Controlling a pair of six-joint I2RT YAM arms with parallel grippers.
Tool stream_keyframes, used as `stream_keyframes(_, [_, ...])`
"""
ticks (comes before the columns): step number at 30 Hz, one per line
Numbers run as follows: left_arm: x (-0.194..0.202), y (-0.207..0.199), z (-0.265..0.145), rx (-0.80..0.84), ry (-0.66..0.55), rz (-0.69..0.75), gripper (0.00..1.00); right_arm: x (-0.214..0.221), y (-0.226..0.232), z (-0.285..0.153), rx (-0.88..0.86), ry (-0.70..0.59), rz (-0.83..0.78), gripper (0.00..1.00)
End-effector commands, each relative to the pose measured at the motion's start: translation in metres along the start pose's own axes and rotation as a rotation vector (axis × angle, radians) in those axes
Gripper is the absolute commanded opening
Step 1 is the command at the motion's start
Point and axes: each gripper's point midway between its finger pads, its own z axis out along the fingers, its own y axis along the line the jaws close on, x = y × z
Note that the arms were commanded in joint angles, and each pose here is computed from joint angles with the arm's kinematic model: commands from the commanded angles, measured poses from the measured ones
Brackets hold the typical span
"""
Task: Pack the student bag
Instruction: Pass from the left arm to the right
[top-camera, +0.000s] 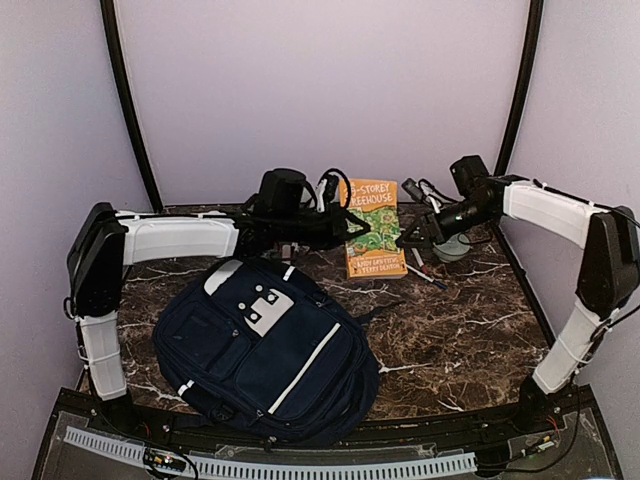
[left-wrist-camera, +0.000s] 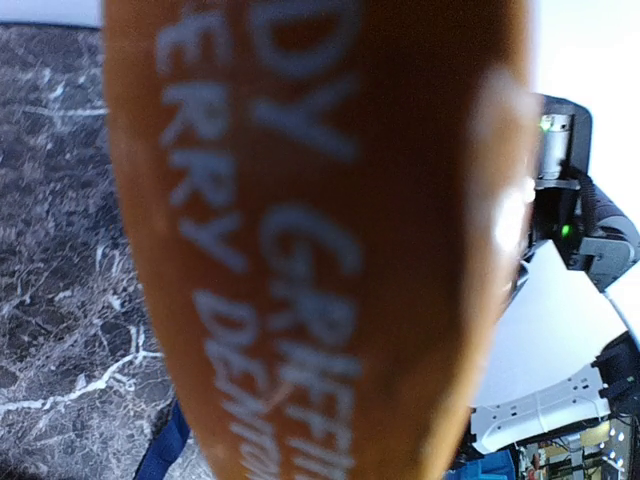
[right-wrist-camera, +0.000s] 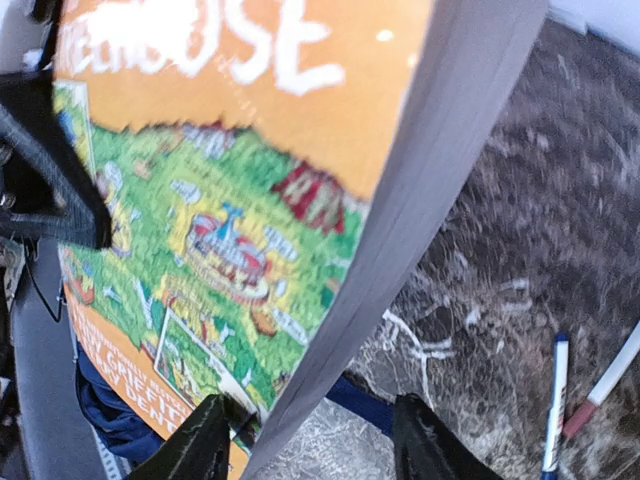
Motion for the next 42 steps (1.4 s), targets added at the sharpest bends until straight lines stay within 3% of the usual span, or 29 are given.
stream_keyframes(1, [-0.015, -0.073, -0.047, 0.16, -0.043, 0.192, 0.0, -0.002, 0.044, -0.031, -0.072, -0.083, -0.186, 0.63])
stream_keyframes(5, [-0.009, -0.099, -0.069, 0.265, -0.044, 0.273, 0.0, -0.02, 0.069, -0.054, -0.09, -0.193, -0.24, 0.8])
stream_keyframes(7, [-0.006, -0.108, -0.079, 0.302, -0.045, 0.307, 0.0, -0.03, 0.078, -0.06, -0.123, -0.228, -0.243, 0.99])
stream_keyframes(16, [0.006, -0.127, -0.092, 0.435, -0.03, 0.357, 0.0, -0.042, 0.117, -0.06, -0.407, -0.278, -0.205, 1.0])
stream_keyframes(21, [0.008, -0.132, -0.092, 0.482, -0.028, 0.358, 0.0, -0.041, 0.121, -0.048, -0.485, -0.256, -0.157, 0.82])
stream_keyframes(26, [0.009, -0.131, -0.089, 0.496, -0.026, 0.351, 0.0, -0.035, 0.121, -0.039, -0.51, -0.257, -0.133, 0.78])
stream_keyframes(29, [0.009, -0.127, -0.086, 0.481, -0.029, 0.347, 0.0, -0.037, 0.129, -0.044, -0.565, -0.25, -0.097, 0.54])
stream_keyframes(31, [0.008, -0.121, -0.083, 0.455, -0.036, 0.344, 0.0, -0.042, 0.13, -0.046, -0.568, -0.253, -0.081, 0.47])
stream_keyframes(34, [0.007, -0.117, -0.081, 0.43, -0.04, 0.349, 0.0, -0.048, 0.133, -0.051, -0.58, -0.262, -0.065, 0.46])
stream_keyframes(38, [0.008, -0.114, -0.08, 0.417, -0.042, 0.352, 0.0, -0.054, 0.138, -0.057, -0.604, -0.271, -0.033, 0.58])
stream_keyframes(42, [0.008, -0.111, -0.08, 0.413, -0.051, 0.35, 0.0, -0.056, 0.139, -0.059, -0.61, -0.278, -0.021, 0.54])
